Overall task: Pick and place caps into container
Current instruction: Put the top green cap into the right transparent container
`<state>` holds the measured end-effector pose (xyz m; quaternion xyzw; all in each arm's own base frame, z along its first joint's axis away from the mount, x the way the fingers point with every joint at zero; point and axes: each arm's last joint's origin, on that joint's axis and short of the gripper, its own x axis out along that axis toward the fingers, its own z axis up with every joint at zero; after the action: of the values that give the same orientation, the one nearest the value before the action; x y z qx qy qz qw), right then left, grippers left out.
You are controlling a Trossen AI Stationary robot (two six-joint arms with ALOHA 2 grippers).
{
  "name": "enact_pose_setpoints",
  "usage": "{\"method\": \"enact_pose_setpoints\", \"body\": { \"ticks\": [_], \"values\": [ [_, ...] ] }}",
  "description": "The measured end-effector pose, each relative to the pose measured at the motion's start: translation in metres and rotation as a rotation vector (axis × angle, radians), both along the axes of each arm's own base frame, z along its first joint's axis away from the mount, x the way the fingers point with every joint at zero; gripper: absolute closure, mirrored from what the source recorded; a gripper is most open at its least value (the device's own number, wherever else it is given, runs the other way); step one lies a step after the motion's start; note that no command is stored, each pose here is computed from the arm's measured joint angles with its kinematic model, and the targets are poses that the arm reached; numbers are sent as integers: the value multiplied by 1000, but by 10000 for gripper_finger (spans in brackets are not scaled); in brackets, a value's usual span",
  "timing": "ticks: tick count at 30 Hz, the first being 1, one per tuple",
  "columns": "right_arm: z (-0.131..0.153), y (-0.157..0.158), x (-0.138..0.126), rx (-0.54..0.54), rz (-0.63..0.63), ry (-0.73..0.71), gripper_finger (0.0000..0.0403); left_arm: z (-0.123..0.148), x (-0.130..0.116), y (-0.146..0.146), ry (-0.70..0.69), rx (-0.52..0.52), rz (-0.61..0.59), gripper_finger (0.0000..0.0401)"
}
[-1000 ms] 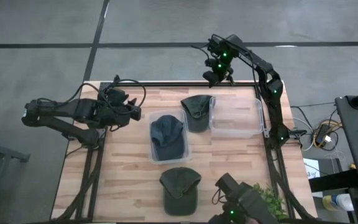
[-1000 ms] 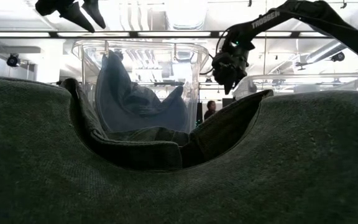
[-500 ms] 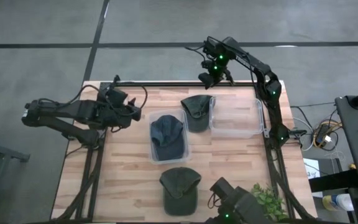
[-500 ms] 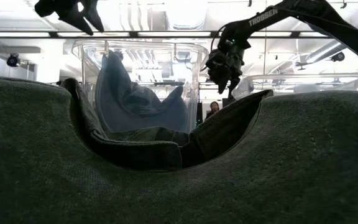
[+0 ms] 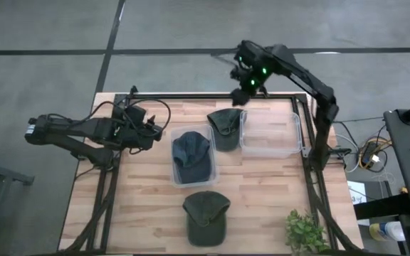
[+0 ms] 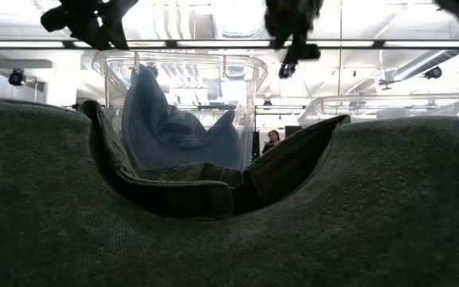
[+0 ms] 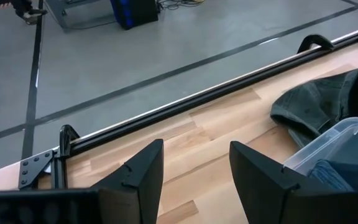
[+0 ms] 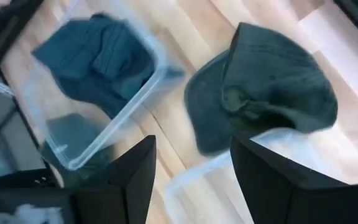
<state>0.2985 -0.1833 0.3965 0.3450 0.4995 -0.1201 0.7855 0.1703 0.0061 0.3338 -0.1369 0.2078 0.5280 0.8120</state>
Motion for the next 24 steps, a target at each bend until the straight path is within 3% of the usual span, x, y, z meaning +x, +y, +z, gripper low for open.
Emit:
{"method": "enact_pose_setpoints", "body": {
  "ticks": [5,9,13,18,22,24],
  "values": [
    [28,80,-1,-206,-23,53,202,0,0,0,18,12,-9,224],
    [30,140,-7,-306,-78,85,202,0,0,0,33,22,-17,224],
    [13,188,-11,-375,-82,142,202,0,0,0,34,13,-23,224],
    [-26,236,-7,-414,31,226,202,-1,0,-1,43,-28,-53,224],
    [-57,271,-2,-429,136,219,202,-1,0,-2,60,-44,-77,224],
    [-69,284,0,-408,129,191,202,-2,1,-2,63,-54,-85,224]
  ]
}}
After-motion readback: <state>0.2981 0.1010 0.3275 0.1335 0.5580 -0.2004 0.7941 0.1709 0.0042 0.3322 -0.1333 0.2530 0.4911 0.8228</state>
